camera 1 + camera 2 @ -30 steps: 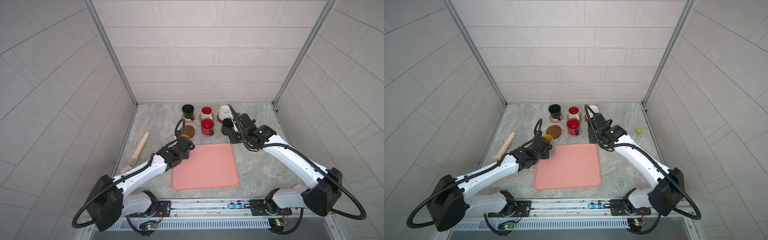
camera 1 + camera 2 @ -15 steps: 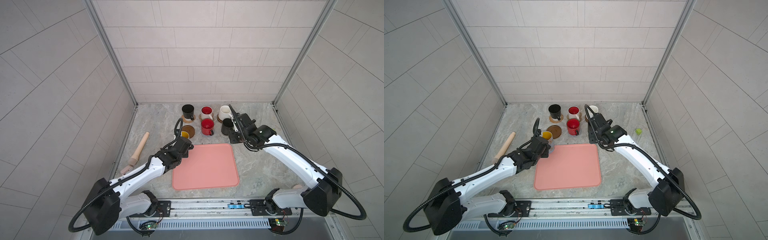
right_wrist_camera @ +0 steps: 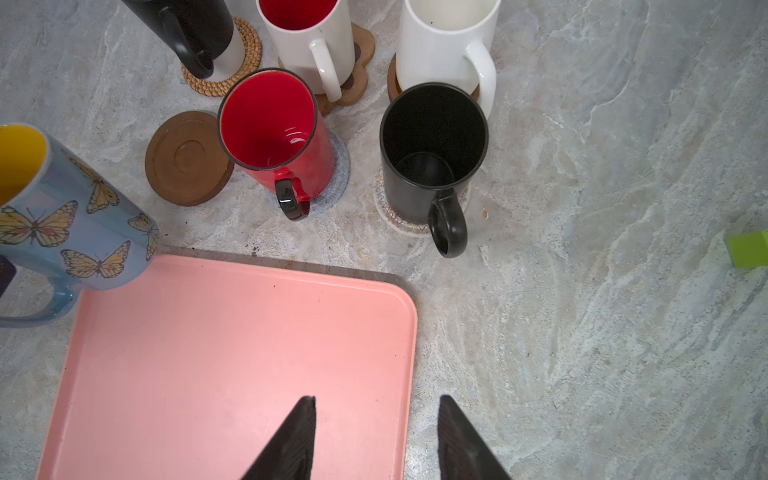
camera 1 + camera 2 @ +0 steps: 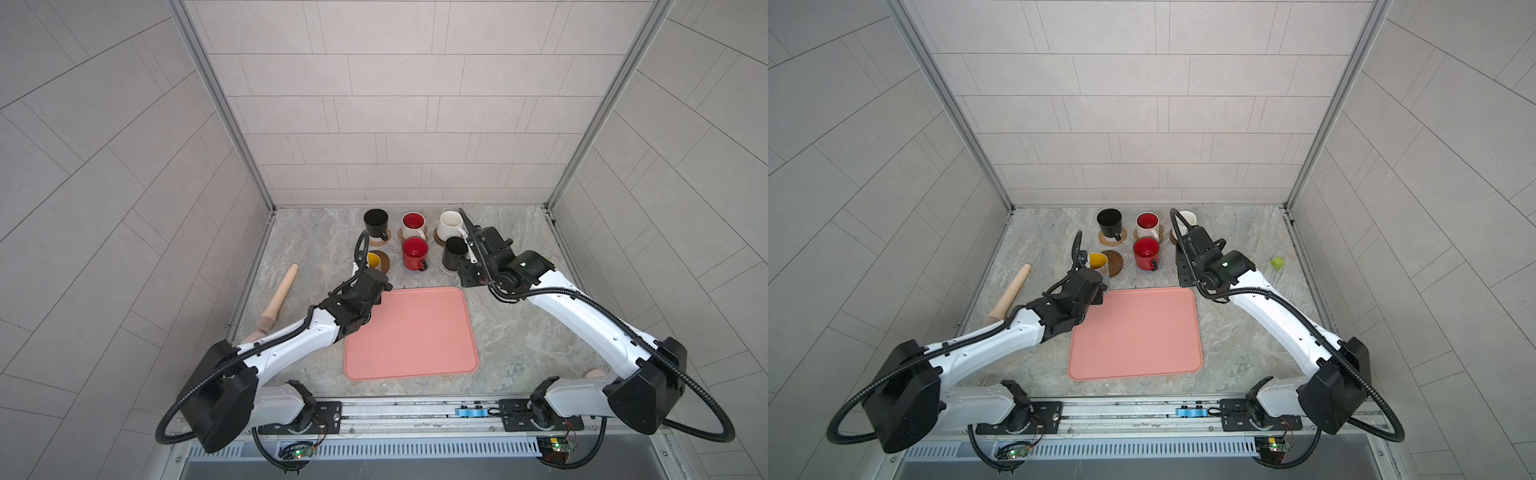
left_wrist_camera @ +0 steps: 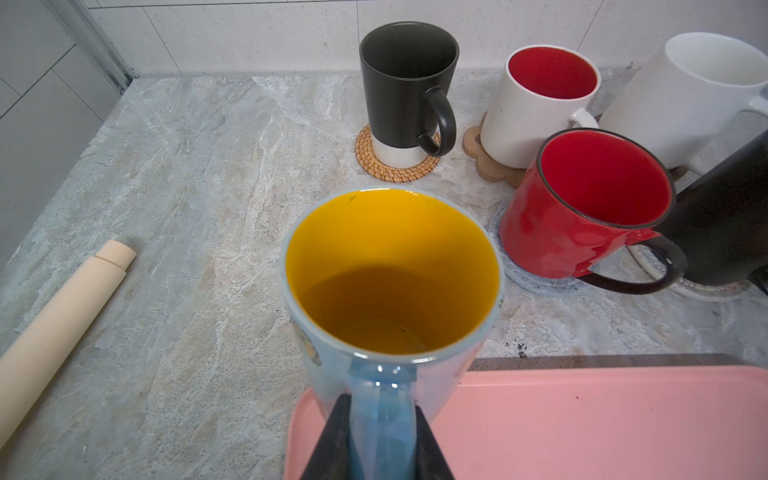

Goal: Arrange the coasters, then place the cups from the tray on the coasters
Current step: 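Carry the butterfly mug with the left gripper toward the brown wooden coaster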

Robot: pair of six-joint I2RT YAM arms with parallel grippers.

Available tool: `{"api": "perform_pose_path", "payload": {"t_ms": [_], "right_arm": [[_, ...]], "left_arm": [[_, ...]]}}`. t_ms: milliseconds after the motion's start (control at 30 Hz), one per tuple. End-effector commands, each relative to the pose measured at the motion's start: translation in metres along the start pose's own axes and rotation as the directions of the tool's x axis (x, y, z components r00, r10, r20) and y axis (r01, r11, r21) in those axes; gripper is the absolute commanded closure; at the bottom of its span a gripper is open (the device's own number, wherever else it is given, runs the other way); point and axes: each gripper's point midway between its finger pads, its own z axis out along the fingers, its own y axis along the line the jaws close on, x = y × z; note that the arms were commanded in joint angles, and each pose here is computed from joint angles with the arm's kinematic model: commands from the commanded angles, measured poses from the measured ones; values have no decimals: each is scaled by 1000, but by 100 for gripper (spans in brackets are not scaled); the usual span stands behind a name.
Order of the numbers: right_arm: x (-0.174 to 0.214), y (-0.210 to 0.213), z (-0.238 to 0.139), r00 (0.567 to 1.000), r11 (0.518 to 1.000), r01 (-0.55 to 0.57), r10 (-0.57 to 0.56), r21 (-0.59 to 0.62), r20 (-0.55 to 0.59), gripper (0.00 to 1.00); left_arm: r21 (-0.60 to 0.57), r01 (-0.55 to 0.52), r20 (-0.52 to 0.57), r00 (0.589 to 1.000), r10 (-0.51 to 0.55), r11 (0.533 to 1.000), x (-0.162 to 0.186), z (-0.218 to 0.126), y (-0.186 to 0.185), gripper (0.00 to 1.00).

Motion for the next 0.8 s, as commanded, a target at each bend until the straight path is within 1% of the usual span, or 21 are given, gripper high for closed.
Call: {"api": "perform_pose_path", "payload": {"t_ms": [0,367,767], "right_arm": [[1,-8,-7,1000,1000,-19,18,25,9,50],[0,-12,-3,1000,999,-22,22,47,6,50],[-2,-13,0,1000,998,-26,27,54,-3,50]], "left_arm": [[8,124,189,974,-123,992,-63,-4,-4,100],[26,171,234,957,-172,985,-93,21,-5,100],[48,191,257,946,-197,980,-111,50,-14,100]]}}
